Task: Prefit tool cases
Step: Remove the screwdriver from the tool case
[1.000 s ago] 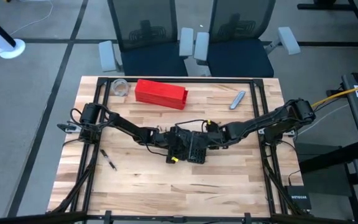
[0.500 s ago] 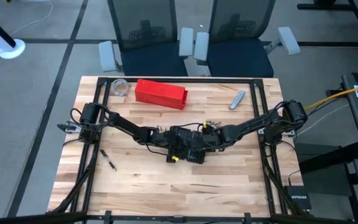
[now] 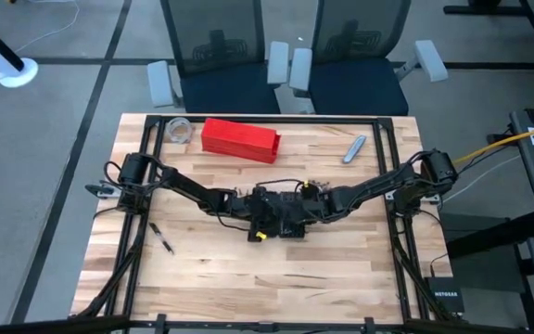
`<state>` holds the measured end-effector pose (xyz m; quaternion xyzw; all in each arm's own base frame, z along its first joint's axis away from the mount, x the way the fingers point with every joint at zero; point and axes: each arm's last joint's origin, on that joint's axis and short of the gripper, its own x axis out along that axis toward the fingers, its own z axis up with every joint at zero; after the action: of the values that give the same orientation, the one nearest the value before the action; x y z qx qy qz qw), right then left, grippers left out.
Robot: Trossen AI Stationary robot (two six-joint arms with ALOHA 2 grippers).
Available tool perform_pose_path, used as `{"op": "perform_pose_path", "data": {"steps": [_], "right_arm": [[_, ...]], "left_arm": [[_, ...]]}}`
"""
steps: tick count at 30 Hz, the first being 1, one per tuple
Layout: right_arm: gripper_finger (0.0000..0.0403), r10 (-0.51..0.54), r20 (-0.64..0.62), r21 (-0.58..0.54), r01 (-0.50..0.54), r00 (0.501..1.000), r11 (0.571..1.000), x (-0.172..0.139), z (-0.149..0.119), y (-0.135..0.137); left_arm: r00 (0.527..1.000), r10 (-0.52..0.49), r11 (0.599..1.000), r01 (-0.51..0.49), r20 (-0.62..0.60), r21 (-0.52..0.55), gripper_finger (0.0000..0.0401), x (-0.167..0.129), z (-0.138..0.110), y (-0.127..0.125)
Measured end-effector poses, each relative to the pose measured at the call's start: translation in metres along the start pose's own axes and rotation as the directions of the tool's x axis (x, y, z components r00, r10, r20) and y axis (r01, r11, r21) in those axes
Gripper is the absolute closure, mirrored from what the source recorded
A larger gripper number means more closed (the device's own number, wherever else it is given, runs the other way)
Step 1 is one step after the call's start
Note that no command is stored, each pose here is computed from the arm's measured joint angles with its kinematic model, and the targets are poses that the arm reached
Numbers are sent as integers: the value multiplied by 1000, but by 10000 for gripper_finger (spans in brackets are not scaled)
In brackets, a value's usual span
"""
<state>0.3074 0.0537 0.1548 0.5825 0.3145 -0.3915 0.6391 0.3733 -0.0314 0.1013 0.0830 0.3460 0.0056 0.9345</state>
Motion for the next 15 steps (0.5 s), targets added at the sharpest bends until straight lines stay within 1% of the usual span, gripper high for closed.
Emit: {"op": "perform_pose_path", "data": {"steps": [2, 5, 9, 10, 12, 13, 15], "right_arm": [[221, 71, 26, 18, -71, 997, 997, -4, 2, 7], [221, 149, 45, 42, -151, 988, 988, -8, 7, 16], [221, 257, 19, -5, -257, 966, 966, -10, 14, 28], [221, 263, 15, -34, -262, 965, 964, -13, 15, 29], [221, 228, 41, -85, -224, 973, 971, -21, 20, 26], [221, 200, 55, -91, -195, 978, 977, -25, 24, 23], [221, 93, 62, -112, -86, 994, 990, -30, 28, 12]], "left_arm": [[1000, -4, 1000, 4, 8, -1, 401, 1, 1, 0], [1000, -5, 1000, 5, 11, -1, 401, 2, 0, -1], [1000, -6, 1000, 6, 16, -21, 401, 4, -1, -1], [1000, -6, 1000, 6, 15, -30, 401, 4, -1, -1], [1000, -6, 999, 7, 12, -44, 401, 4, -1, -1], [1000, -6, 999, 7, 9, -48, 401, 4, -1, -1], [1000, -8, 999, 8, 5, -48, 401, 4, -2, -2]]}}
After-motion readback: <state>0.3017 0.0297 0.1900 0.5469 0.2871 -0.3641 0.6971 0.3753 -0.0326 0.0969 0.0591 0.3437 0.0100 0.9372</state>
